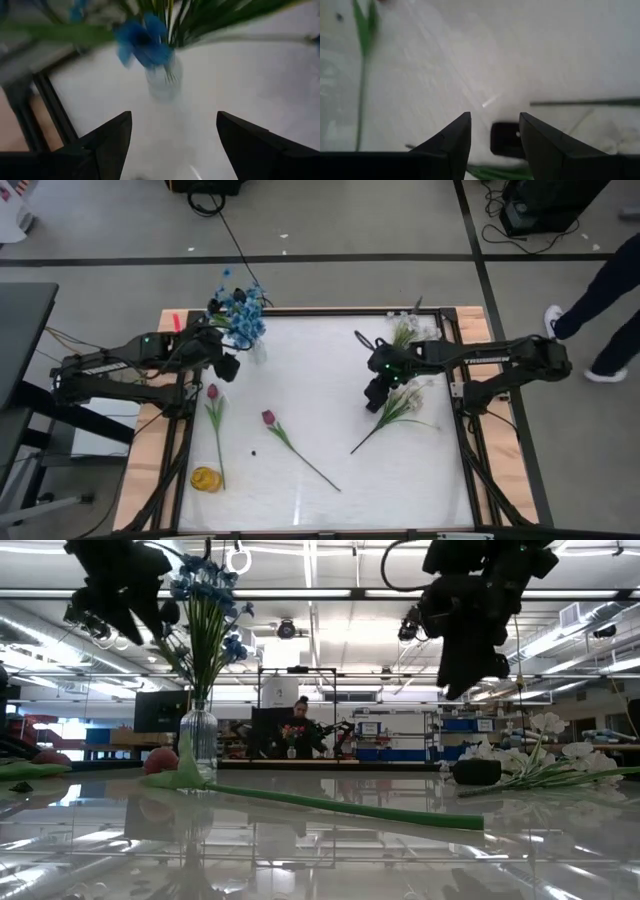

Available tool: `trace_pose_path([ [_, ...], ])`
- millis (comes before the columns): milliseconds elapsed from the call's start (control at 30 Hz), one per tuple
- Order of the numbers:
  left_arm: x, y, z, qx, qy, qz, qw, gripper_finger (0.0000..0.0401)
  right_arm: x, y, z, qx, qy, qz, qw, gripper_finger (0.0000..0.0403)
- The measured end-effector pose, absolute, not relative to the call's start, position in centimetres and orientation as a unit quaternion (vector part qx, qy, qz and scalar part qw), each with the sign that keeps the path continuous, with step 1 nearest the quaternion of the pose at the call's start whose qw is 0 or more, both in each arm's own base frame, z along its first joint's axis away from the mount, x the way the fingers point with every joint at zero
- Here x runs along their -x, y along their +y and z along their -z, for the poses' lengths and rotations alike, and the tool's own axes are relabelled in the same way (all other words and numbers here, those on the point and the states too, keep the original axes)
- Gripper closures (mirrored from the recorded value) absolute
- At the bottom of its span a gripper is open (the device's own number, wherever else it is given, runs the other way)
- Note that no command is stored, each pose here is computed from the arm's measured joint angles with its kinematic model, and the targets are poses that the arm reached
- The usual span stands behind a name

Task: Sort flowers into vase by color
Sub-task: Put the left red tulip into the yellow vase

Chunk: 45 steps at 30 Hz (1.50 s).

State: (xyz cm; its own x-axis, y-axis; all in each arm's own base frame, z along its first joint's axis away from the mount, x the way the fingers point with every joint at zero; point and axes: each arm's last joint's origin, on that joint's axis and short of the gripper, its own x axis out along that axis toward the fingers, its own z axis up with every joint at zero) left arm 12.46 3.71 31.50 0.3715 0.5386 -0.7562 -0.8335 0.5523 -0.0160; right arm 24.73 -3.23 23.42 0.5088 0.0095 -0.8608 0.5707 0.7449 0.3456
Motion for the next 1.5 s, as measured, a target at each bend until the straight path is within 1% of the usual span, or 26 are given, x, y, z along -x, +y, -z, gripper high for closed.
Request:
trace_pose_path([
  [133,-11.7,3.3,-30.9,0.267,0.402,-0.422,0.767,0.0106,-24.7,-3.0,-22.4,-0.314,0.505,0.176,0.784,0.0227],
  [267,-11.9,2.6,-29.0,0.323,0.415,-0.415,0.742,0.0106,-24.8,-3.0,-21.4,-0.31,0.535,0.173,0.767,0.0227],
  [333,-12.5,2.1,-28.0,0.343,0.413,-0.397,0.744,0.0106,-25.1,-3.0,-20.9,-0.313,0.549,0.159,0.759,0.0227],
  [433,-13.7,1.3,-26.6,0.373,0.387,-0.367,0.759,0.0106,-25.4,-2.9,-20.1,-0.32,0.568,0.136,0.746,0.0226],
  [533,-14.7,0.4,-25.7,0.401,0.354,-0.338,0.775,0.0106,-25.6,-2.4,-19.6,-0.31,0.587,0.088,0.743,0.0226],
  [600,-15.1,-0.1,-25.2,0.412,0.343,-0.323,0.78,0.0106,-25.8,-1.8,-19.4,-0.273,0.596,0.056,0.753,0.0228],
  [700,-15.4,-0.7,-24.4,0.422,0.338,-0.311,0.782,0.0106,-26.0,-1.0,-18.6,-0.153,0.602,0.02,0.783,0.0231],
  [767,-15.4,-1.0,-23.9,0.424,0.345,-0.312,0.777,0.0106,-26.1,-0.8,-17.8,-0.096,0.613,0.0,0.784,0.0231],
  [933,-15.6,-1.9,-23.1,0.426,0.362,-0.31,0.769,0.0106,-26.8,-0.8,-15.9,-0.048,0.635,-0.028,0.77,0.0233],
  [1000,-15.9,-2.2,-22.9,0.425,0.368,-0.309,0.767,0.0106,-26.9,-0.8,-15.2,-0.038,0.648,-0.031,0.76,0.0245],
  [1033,-16.0,-2.4,-22.8,0.428,0.367,-0.306,0.767,0.0106,-26.8,-0.8,-14.9,-0.038,0.655,-0.033,0.754,0.0259],
  [1100,-16.3,-2.7,-22.7,0.426,0.366,-0.303,0.77,0.0106,-26.7,-0.8,-14.7,-0.04,0.666,-0.035,0.744,0.0304],
  [1167,-17.0,-3.2,-22.7,0.422,0.344,-0.302,0.782,0.0108,-26.5,-0.7,-14.8,-0.042,0.673,-0.039,0.738,0.0366],
  [1200,-17.3,-3.4,-22.6,0.417,0.332,-0.302,0.79,0.011,-26.3,-0.7,-15.0,-0.045,0.676,-0.039,0.735,0.0382],
  [1300,-18.3,-3.9,-22.4,0.402,0.308,-0.304,0.807,0.0121,-25.4,-0.7,-16.2,-0.068,0.675,-0.019,0.734,0.0383],
  [1367,-18.8,-4.2,-21.9,0.389,0.313,-0.308,0.81,0.0131,-24.8,-1.0,-17.5,-0.085,0.664,-0.006,0.743,0.0388],
  [1500,-19.6,-4.6,-21.0,0.374,0.326,-0.31,0.811,0.015,-22.8,-2.3,-20.1,-0.154,0.645,0.063,0.746,0.0393],
])
